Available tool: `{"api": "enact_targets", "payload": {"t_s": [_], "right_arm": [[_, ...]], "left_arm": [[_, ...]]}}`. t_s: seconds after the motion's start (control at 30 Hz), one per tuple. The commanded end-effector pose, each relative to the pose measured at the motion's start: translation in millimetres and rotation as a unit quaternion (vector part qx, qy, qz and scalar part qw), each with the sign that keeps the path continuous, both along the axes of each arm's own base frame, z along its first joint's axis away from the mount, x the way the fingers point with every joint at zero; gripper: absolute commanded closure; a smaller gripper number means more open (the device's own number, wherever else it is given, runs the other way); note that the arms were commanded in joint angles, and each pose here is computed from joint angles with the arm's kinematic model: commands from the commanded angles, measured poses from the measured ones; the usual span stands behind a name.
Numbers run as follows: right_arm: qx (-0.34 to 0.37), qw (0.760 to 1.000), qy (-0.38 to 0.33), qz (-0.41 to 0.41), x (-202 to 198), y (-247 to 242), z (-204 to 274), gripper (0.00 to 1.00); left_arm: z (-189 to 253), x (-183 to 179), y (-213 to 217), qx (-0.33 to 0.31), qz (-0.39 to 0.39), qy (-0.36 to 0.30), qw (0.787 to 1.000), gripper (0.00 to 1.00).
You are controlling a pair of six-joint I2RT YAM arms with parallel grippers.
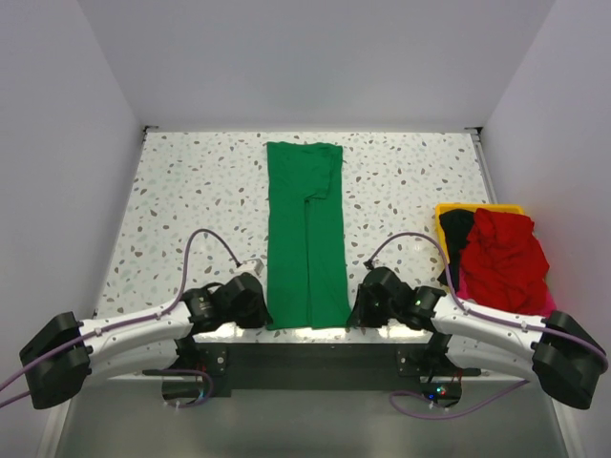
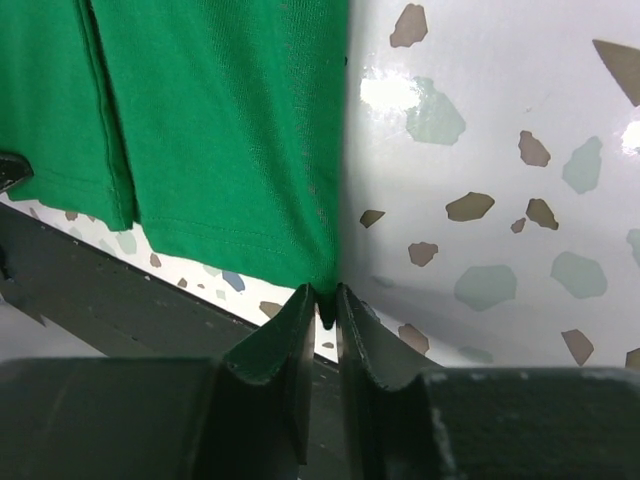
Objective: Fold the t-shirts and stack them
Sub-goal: Fold the tshirt
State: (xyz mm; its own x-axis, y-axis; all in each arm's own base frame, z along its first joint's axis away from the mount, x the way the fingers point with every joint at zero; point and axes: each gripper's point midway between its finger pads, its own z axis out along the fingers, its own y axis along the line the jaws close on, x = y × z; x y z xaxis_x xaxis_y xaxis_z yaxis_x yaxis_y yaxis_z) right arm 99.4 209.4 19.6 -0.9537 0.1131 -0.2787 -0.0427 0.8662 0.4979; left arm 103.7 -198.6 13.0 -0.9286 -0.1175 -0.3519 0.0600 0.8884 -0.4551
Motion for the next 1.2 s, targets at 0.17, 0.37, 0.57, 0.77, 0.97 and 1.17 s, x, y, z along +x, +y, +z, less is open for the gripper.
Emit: {"api": "enact_targets", "payload": {"t_s": [0.17,0.37,0.57,0.77,0.97,1.17], "right_arm": [[0.012,1.0,-0.019,0.01,11.6,13.4,22.7,0.94],[0.011,0.999,-0.05,0.013,25.1,19.0,46.1,0.97],[-0.005,0.995,-0.097,0.003,71.4,21.3,72.8,0.97],[-0.004,0.993,-0.117,-0.032,139.1,30.6,89.8,0.99],[-0.013,0.99,-0.121,-0.076,210.0,26.4,98.2,1.0],[-0.02,0.987,-0.122,-0.104,268.1,20.7,104.4,1.0]], "left_arm": [[25.9,13.9,-18.7,-0.01,-0.015,-0.023,1.0,1.0],[46.0,31.7,-29.8,-0.01,-0.015,-0.052,0.998,1.0],[69.1,73.1,-39.4,0.006,-0.002,-0.086,0.996,1.0],[105.5,145.7,-40.6,-0.013,0.057,-0.133,0.989,1.0],[124.2,208.1,-37.1,0.001,0.109,-0.16,0.981,1.0],[107.6,251.8,-24.6,0.037,0.151,-0.152,0.976,1.0]]}}
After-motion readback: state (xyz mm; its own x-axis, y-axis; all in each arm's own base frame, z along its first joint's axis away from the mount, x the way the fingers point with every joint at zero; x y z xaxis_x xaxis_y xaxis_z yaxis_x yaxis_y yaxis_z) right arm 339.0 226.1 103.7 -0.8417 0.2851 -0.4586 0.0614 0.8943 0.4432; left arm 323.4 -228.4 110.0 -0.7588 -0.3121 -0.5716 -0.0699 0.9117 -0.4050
